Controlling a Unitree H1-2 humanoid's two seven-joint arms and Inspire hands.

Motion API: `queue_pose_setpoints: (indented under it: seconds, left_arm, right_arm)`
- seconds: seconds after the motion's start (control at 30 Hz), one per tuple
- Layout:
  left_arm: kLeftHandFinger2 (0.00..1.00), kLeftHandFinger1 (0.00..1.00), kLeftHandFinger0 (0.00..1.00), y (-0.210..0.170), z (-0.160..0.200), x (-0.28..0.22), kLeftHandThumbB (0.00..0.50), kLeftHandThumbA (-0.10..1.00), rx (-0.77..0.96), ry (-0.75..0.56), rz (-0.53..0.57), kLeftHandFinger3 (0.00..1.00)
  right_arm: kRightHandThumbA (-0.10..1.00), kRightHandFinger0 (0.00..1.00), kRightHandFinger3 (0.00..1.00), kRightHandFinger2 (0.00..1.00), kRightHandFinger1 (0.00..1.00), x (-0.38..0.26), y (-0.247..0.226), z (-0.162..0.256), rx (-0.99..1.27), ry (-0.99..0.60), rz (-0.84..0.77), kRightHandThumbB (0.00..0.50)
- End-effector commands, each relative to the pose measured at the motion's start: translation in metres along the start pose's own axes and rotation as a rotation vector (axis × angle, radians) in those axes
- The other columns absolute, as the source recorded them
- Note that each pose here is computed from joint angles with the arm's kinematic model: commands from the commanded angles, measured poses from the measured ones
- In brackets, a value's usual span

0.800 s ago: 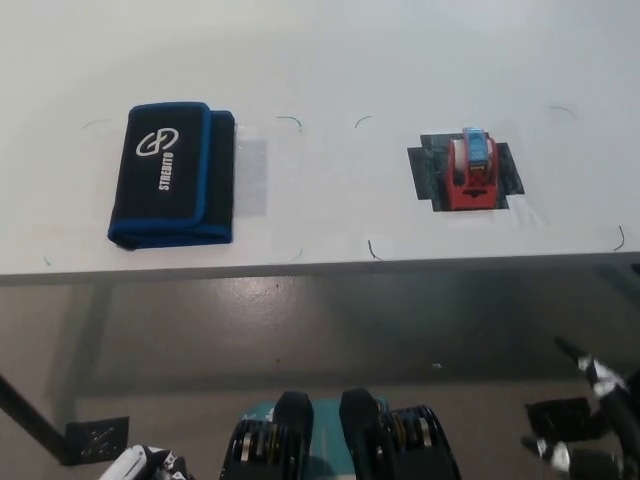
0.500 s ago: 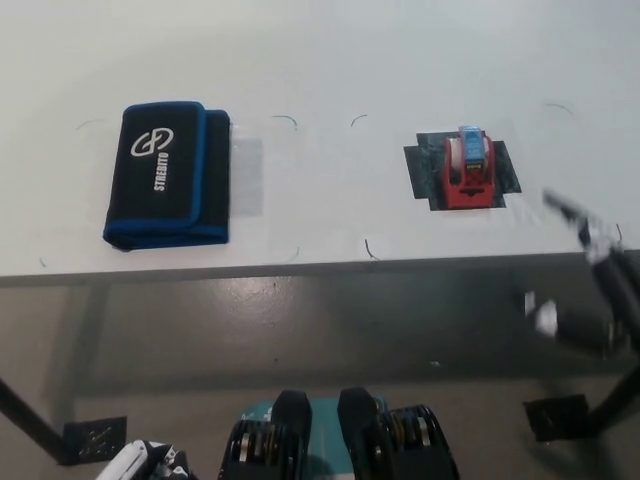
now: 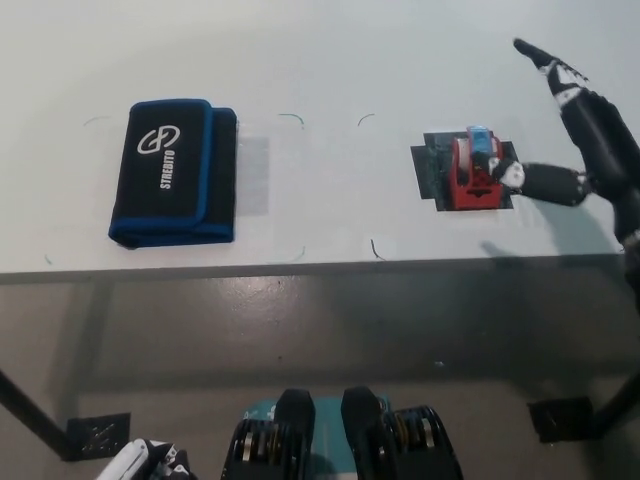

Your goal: Use the right hand to move the tape on the right hand side to the notebook on the left hand side

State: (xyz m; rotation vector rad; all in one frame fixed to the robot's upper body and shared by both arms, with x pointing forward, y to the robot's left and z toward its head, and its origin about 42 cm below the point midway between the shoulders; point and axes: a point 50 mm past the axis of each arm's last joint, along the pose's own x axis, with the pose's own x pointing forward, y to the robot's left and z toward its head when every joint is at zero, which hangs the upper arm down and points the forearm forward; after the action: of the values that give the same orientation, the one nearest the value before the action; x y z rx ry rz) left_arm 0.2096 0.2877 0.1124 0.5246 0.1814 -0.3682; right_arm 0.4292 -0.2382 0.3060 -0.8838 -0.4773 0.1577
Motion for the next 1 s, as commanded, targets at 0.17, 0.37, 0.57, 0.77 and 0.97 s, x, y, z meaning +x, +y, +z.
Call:
queue_pose_setpoints:
  seconds: [0.17,0.37,0.57,0.77,0.97]
  left_arm:
    - [0.45,0.39,0.41,0.005,0.007,0.003,0.047,0.36,0.017,-0.026,0.005,0.56]
    - [0.45,0.38,0.39,0.004,0.005,0.000,0.058,0.36,0.011,-0.026,0.010,0.55]
    - [0.47,0.40,0.41,0.004,0.004,0.000,0.052,0.39,0.013,-0.013,0.012,0.56]
    - [0.46,0.40,0.40,-0.001,0.003,-0.001,0.061,0.37,0.002,-0.018,0.008,0.56]
    - [0.45,0.38,0.38,0.000,0.001,-0.002,0.064,0.37,0.003,-0.021,0.010,0.55]
  right_arm:
    - [0.67,1.00,1.00,1.00,1.00,0.068,-0.004,0.009,-0.079,-0.003,0.057,0.500]
    - [0.66,1.00,1.00,1.00,1.00,0.099,-0.006,0.002,-0.104,0.052,0.091,0.500]
    - [0.71,1.00,1.00,1.00,1.00,0.124,-0.010,-0.009,-0.129,0.097,0.121,0.500]
    - [0.70,1.00,1.00,1.00,1.00,0.120,-0.015,-0.017,-0.174,0.094,0.142,0.500]
    - [0.76,1.00,1.00,1.00,1.00,0.101,-0.025,-0.051,-0.191,0.156,0.125,0.500]
